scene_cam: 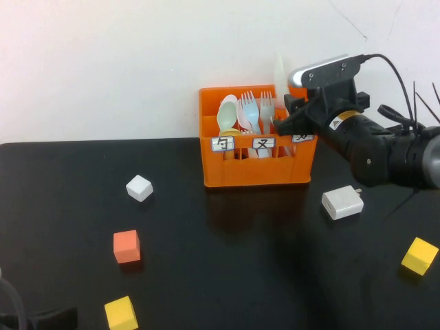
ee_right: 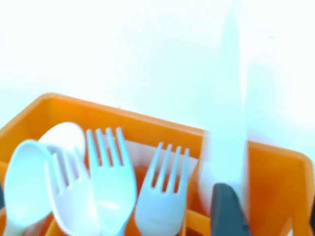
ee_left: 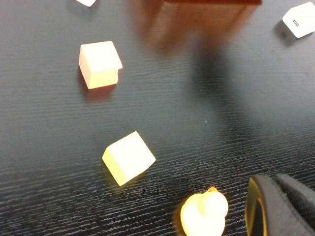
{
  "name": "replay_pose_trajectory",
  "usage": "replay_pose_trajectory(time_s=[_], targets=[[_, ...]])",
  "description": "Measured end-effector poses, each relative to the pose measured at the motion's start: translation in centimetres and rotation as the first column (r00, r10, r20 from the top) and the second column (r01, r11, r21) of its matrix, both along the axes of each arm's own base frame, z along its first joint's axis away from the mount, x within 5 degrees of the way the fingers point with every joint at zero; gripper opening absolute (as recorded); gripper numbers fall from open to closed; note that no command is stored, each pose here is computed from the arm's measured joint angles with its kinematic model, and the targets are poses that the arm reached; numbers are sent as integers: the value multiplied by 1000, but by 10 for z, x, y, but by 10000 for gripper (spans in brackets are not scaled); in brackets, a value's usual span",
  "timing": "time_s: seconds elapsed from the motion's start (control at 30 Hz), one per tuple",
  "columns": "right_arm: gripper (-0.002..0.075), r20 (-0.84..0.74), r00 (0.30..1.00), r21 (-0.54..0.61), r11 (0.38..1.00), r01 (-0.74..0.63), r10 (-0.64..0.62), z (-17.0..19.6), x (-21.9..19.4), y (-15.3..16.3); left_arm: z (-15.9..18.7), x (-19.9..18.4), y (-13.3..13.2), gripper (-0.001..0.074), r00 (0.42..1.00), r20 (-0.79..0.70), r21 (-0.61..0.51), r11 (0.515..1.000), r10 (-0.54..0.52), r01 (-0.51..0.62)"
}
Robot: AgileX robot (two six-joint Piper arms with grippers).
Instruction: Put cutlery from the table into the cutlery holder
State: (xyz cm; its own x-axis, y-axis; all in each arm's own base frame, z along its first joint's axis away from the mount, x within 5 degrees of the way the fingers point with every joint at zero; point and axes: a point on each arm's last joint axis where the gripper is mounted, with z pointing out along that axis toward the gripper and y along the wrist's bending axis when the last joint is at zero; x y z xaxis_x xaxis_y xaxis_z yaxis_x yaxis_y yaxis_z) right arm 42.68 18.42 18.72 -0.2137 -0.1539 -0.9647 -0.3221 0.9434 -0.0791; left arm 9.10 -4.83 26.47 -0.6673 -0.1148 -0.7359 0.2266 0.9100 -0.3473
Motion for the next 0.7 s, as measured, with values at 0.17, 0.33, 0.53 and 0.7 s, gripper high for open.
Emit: replay_pose_trajectory(time_s=[0.17, 0.33, 0.53, 0.7], targets=[[384, 40, 999, 40, 999, 20, -22, 17, -1, -2, 0, 0, 0, -1, 1000, 2, -1, 1000, 0, 0], [308, 93, 996, 58, 998, -9, 4, 65, -14, -6, 2, 2, 0, -1, 1000, 24, -17, 1000, 8, -7], [68, 102, 982, -140, 980, -143, 158, 141, -58, -15, 10, -1, 3, -1, 994, 100, -71, 997, 45, -38], [7, 71, 969, -332, 922, -201, 236, 176, -109, -31, 21, -5, 9, -1, 964, 259, -90, 995, 64, -42]])
